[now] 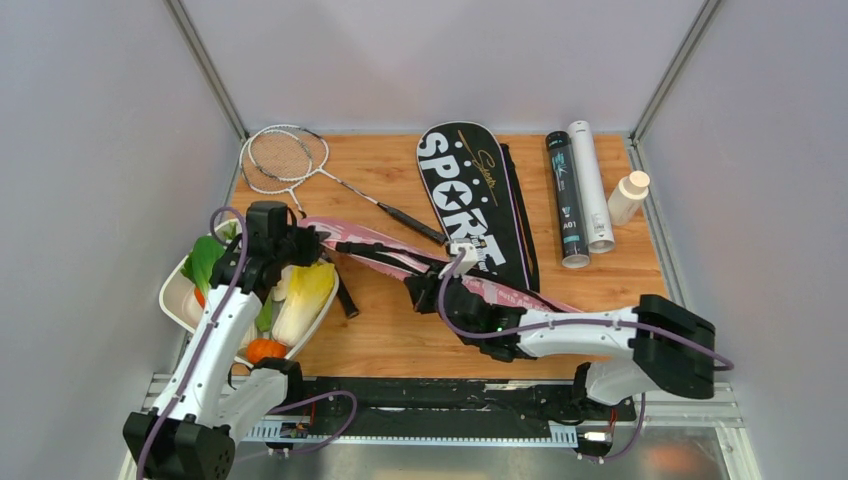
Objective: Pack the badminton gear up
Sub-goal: Zip the racket bag at the center of the board, then pick up the racket bag from the center of the board.
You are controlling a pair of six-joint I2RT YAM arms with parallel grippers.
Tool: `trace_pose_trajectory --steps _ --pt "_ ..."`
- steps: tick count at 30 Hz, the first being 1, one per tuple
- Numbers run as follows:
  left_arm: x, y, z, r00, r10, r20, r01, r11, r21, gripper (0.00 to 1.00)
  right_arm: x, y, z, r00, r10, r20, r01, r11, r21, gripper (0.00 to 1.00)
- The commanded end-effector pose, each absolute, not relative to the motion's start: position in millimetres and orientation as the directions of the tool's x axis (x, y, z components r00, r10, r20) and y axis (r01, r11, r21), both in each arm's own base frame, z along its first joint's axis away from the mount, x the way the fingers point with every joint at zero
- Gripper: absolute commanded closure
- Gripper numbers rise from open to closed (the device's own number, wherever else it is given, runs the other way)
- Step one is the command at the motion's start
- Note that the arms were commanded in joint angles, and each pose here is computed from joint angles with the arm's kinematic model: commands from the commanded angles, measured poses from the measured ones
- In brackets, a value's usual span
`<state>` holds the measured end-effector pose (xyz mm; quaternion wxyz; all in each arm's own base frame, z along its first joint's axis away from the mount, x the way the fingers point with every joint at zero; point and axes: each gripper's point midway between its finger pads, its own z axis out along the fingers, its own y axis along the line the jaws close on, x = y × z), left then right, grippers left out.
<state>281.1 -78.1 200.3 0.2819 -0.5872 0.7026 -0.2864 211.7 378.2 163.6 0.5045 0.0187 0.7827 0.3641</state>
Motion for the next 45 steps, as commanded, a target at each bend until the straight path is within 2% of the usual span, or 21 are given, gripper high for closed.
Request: trace_pose_trajectory --steps 1,8,13,20,26,31,36,39,42,45 --pt "311.7 -64.7 260.9 -0.083 -0.985 -0.149 -0.503 0.170 -0.847 1.00 211.4 315.8 139.6 -0.493 0.361 -0.792 -0.212 0.833 0.512 1.00" --pt "343.7 -67.4 316.2 -0.083 -0.973 -0.216 -0.360 0.231 -0.904 1.00 198.5 228.0 129.6 -0.485 0.336 -0.807 -0.076 0.903 0.422 1.00" --pt "365.1 -56.6 322.8 -0.062 -0.958 -0.280 -0.430 0.279 -0.859 1.00 207.7 166.5 116.9 -0.476 0.386 -0.790 0.064 0.911 0.407 1.00" --pt "383.2 -25.8 348.4 0.034 -0.952 -0.304 -0.433 0.261 -0.863 1.00 220.8 99.8 133.0 -0.387 0.467 -0.795 0.229 0.884 0.408 1.00" --pt "392.6 -4.0 357.2 0.057 -0.938 -0.342 -0.481 0.275 -0.833 1.00 236.8 51.2 133.5 -0.318 0.467 -0.825 0.371 0.862 0.345 1.00" --pt "400.5 29.7 356.0 0.092 -0.937 -0.338 -0.515 0.246 -0.821 1.00 241.1 10.7 134.5 -0.276 0.462 -0.843 0.468 0.830 0.302 1.00" --pt "394.8 77.2 353.1 0.137 -0.927 -0.348 -0.564 0.216 -0.797 1.00 247.0 -11.3 125.6 -0.258 0.540 -0.801 0.506 0.782 0.364 1.00" --pt "390.6 94.5 355.5 0.152 -0.934 -0.324 -0.549 0.193 -0.813 1.00 254.4 -8.0 127.8 -0.280 0.539 -0.795 0.463 0.801 0.380 1.00" --pt "399.7 79.5 362.4 0.082 -0.952 -0.295 -0.463 0.226 -0.857 1.00 268.7 30.0 163.9 -0.313 0.493 -0.812 0.215 0.869 0.445 0.97" --pt "408.3 43.4 377.5 -0.032 -0.969 -0.246 -0.299 0.244 -0.923 1.00 264.8 84.6 215.6 -0.380 0.437 -0.815 -0.112 0.853 0.509 0.73"
